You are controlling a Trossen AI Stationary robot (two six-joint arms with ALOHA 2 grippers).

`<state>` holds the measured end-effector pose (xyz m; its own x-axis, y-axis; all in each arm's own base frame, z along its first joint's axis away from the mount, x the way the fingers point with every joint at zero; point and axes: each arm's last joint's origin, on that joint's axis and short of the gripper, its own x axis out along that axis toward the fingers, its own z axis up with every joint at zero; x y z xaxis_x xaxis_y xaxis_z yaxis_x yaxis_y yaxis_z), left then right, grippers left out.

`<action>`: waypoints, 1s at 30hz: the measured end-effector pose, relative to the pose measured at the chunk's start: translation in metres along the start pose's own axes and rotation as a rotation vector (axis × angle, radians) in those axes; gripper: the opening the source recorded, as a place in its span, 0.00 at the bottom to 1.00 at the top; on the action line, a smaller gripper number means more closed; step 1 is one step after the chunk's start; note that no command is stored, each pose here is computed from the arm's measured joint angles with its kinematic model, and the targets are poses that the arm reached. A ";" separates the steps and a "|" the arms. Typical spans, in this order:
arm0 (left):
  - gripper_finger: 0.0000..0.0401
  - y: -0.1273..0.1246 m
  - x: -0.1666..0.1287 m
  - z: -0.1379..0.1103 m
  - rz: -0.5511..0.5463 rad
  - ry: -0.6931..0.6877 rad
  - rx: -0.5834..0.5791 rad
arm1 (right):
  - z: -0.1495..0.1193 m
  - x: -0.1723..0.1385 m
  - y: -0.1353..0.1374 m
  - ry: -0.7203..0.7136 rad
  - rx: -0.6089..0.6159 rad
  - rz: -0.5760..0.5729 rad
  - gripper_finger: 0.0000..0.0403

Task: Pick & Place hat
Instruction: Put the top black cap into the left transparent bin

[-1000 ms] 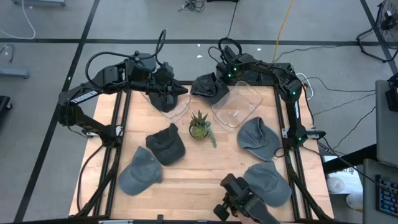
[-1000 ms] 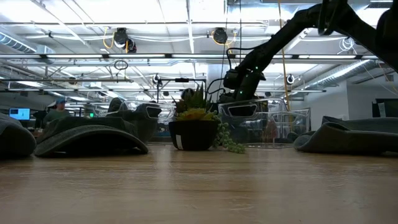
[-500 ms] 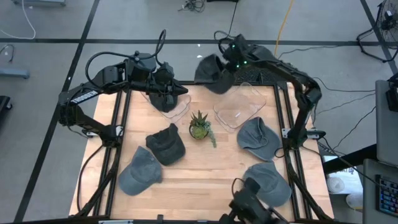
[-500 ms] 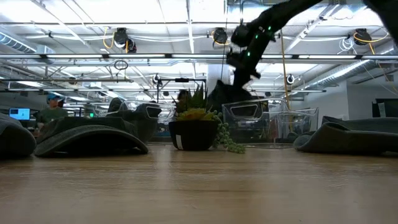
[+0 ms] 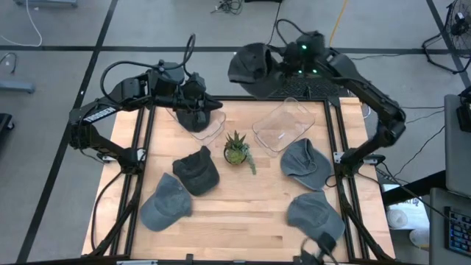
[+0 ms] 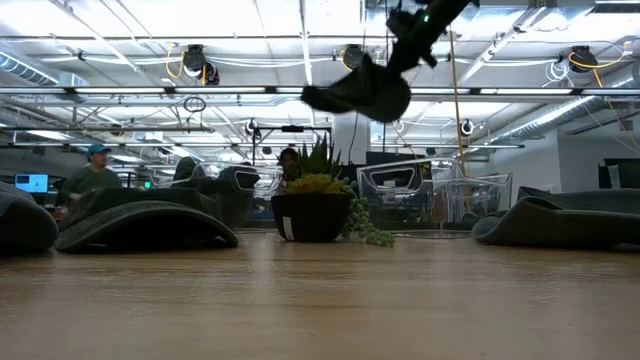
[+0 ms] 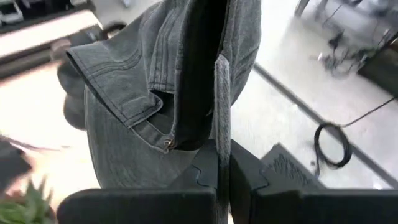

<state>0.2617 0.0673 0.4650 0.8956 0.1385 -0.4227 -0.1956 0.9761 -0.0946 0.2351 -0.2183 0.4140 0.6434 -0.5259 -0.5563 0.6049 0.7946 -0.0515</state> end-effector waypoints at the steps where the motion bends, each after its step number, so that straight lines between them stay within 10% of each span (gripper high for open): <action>1: 0.00 0.000 0.000 0.001 0.003 -0.007 0.001 | 0.002 -0.009 0.003 -0.019 0.000 -0.003 0.00; 15: 0.00 0.000 0.000 0.005 0.004 -0.056 0.007 | 0.014 -0.118 0.056 -0.339 0.010 0.038 0.00; 30: 0.03 0.001 0.000 0.007 0.013 -0.071 -0.036 | 0.009 -0.153 0.101 -0.424 -0.007 0.115 0.00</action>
<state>0.2642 0.0690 0.4711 0.9189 0.1635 -0.3591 -0.2201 0.9677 -0.1228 0.2020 -0.0602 0.5015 0.8427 -0.5112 -0.1688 0.5163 0.8562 -0.0153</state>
